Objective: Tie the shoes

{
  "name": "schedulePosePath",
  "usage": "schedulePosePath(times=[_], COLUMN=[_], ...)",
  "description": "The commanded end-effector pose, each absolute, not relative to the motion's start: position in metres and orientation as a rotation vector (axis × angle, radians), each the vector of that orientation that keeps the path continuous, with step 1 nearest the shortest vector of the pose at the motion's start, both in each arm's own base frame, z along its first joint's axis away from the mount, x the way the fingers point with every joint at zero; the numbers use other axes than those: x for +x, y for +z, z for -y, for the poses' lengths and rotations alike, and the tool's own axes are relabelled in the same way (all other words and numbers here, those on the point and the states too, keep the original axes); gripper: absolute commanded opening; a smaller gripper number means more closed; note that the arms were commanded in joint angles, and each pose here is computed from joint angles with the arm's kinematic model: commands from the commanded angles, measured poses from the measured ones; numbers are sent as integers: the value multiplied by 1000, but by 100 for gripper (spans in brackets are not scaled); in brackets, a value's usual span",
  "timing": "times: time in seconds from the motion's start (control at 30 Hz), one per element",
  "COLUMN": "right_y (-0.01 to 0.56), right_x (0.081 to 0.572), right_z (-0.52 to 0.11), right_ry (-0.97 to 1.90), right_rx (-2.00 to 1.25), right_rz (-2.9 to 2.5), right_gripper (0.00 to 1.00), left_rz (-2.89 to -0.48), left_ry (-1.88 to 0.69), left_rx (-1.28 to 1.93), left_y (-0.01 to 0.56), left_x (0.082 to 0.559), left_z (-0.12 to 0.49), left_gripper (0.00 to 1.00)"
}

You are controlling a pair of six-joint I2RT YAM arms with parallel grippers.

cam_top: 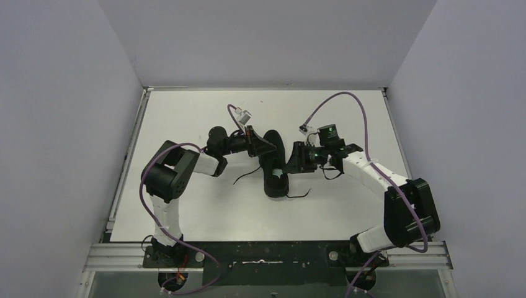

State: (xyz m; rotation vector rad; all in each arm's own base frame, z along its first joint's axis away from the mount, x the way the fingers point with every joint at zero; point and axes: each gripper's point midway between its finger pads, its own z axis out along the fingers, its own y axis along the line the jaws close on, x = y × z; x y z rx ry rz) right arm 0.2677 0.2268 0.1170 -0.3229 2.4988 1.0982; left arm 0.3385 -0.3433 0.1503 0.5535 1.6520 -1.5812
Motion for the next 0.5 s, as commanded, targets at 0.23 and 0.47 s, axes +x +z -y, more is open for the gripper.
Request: schedulePosePath(times=[0.23, 0.47], right_y=[128, 130], right_x=[258, 260], right_z=[-236, -244], right_ry=[1251, 1398], right_rx=[-292, -192], right_rz=[-2324, -2220], right_gripper=[35, 36], left_rz=[-1513, -1525], left_ry=[-1594, -1606], left_rx=[573, 570], left_y=[197, 197], left_x=[339, 339], left_z=[345, 345], left_gripper=[0, 0])
